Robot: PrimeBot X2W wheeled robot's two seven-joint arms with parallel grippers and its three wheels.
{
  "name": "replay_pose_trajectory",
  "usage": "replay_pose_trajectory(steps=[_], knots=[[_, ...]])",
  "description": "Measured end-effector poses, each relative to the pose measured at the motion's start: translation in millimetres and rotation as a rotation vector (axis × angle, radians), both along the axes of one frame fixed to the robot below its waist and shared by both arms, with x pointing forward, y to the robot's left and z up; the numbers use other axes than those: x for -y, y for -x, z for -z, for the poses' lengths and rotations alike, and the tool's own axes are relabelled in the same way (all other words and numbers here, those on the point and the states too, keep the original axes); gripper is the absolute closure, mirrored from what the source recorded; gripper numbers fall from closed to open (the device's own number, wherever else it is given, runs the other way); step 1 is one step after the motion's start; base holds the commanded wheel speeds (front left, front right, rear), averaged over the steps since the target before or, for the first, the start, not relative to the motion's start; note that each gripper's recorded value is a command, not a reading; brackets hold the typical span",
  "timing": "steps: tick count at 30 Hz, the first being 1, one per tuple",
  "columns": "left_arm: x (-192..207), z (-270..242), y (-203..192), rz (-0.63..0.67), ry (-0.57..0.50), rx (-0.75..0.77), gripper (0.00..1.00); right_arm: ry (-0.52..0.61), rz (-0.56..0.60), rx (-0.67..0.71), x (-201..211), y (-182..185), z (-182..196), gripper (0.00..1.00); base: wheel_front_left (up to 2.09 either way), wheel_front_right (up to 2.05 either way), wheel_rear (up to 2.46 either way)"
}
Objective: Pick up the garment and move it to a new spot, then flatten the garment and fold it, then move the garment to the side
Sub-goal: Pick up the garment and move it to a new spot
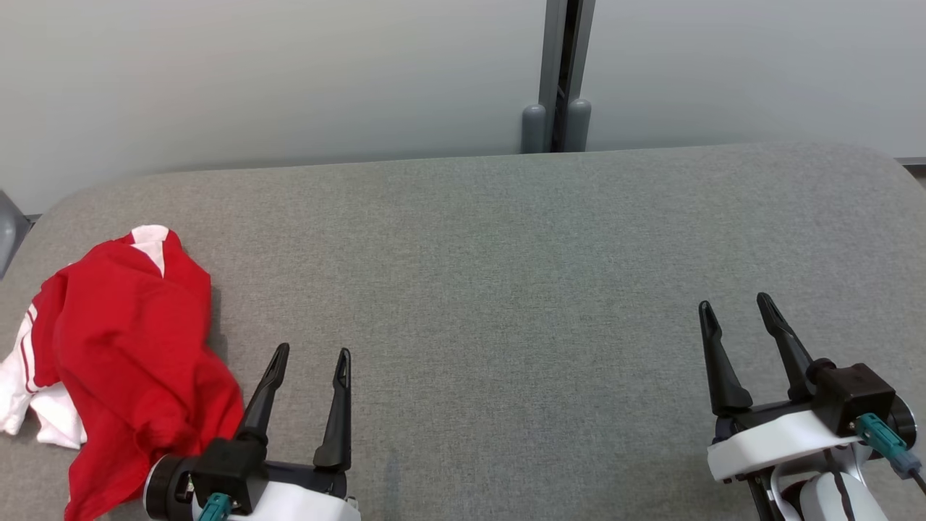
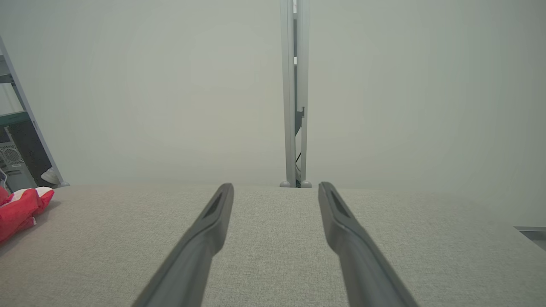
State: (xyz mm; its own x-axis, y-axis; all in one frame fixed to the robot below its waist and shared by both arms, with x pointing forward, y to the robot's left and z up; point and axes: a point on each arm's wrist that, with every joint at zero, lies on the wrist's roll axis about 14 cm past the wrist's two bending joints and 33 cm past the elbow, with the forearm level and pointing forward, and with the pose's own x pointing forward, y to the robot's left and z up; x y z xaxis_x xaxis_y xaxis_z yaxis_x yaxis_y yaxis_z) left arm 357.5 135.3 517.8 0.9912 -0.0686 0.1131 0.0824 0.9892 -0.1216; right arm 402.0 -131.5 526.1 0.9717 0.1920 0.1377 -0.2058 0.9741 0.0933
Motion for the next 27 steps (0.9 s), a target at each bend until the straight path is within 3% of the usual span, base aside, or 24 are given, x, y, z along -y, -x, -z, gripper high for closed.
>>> replay_pose_trajectory(steps=[7,27], knots=[[-14.1,-0.8,5.6,-0.045,-0.003,0.002,0.00,-0.014,-0.063,0.006,-21.9,-2.9,-2.1,0.00,0.00,0.00,0.00],[-109.0,-2.6,66.2,-0.371,-0.009,0.006,0.00,-0.034,-0.407,0.005,-142.8,2.1,-4.2,0.00,0.00,0.00,0.00]])
